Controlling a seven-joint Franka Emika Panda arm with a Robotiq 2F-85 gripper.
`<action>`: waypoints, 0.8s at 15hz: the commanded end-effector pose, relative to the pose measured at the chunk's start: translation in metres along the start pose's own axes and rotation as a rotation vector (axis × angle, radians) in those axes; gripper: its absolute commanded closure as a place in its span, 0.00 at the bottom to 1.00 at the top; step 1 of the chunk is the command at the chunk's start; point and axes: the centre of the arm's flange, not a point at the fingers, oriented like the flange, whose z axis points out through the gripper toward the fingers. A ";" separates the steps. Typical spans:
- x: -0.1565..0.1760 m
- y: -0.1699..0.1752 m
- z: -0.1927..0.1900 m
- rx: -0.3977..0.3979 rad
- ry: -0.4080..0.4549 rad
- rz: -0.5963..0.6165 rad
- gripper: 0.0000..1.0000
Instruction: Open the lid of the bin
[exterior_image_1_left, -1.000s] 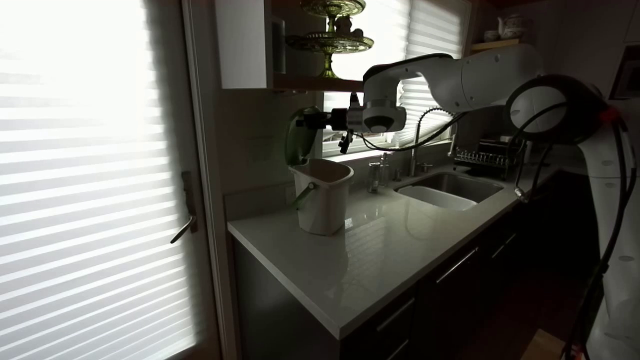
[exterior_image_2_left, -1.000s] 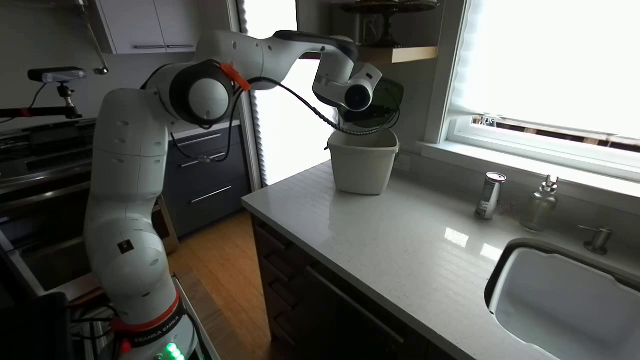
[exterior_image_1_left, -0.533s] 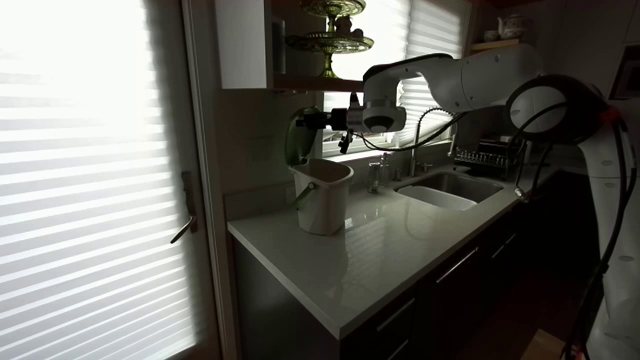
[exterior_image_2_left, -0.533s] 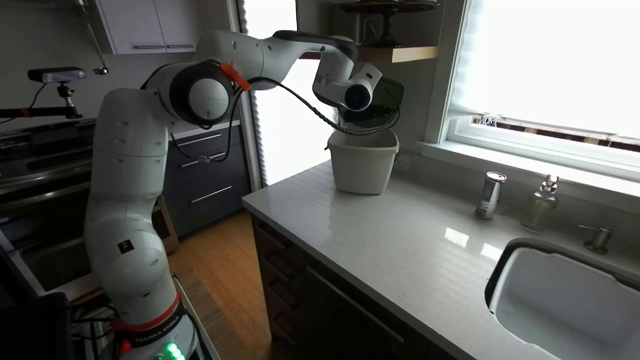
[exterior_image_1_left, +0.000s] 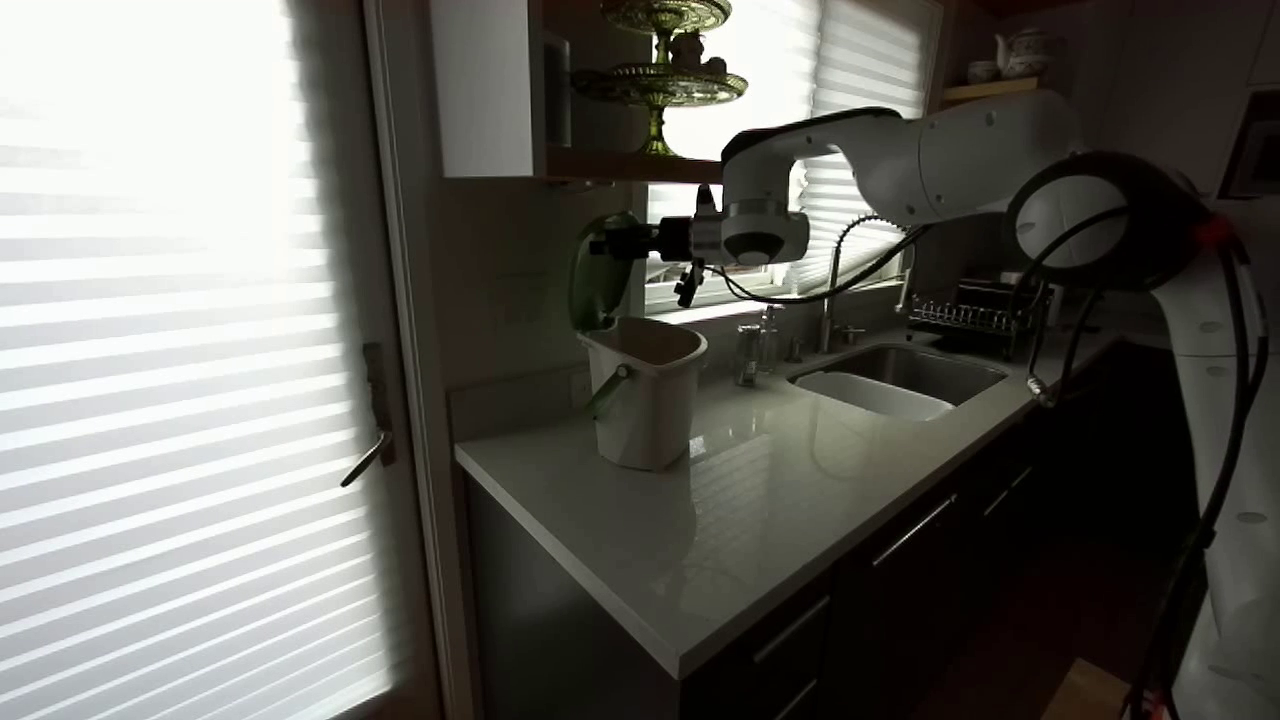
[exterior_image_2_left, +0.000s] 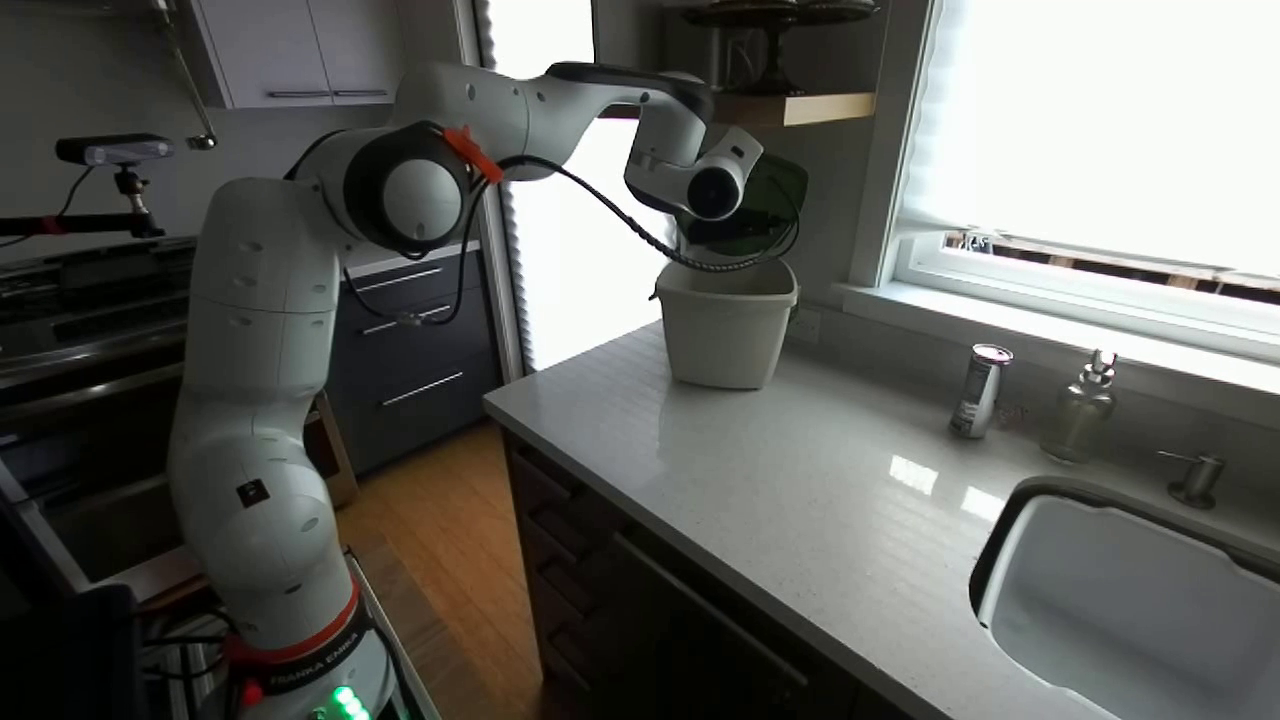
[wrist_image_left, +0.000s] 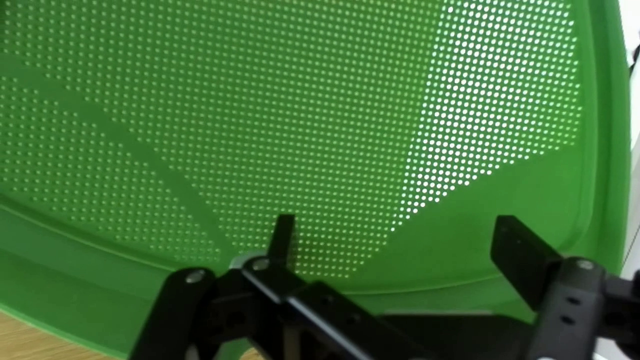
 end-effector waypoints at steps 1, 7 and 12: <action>0.014 0.006 0.029 -0.022 -0.046 -0.004 0.00; 0.015 0.007 0.055 -0.066 -0.054 0.021 0.00; 0.013 0.011 0.062 -0.092 -0.058 0.038 0.00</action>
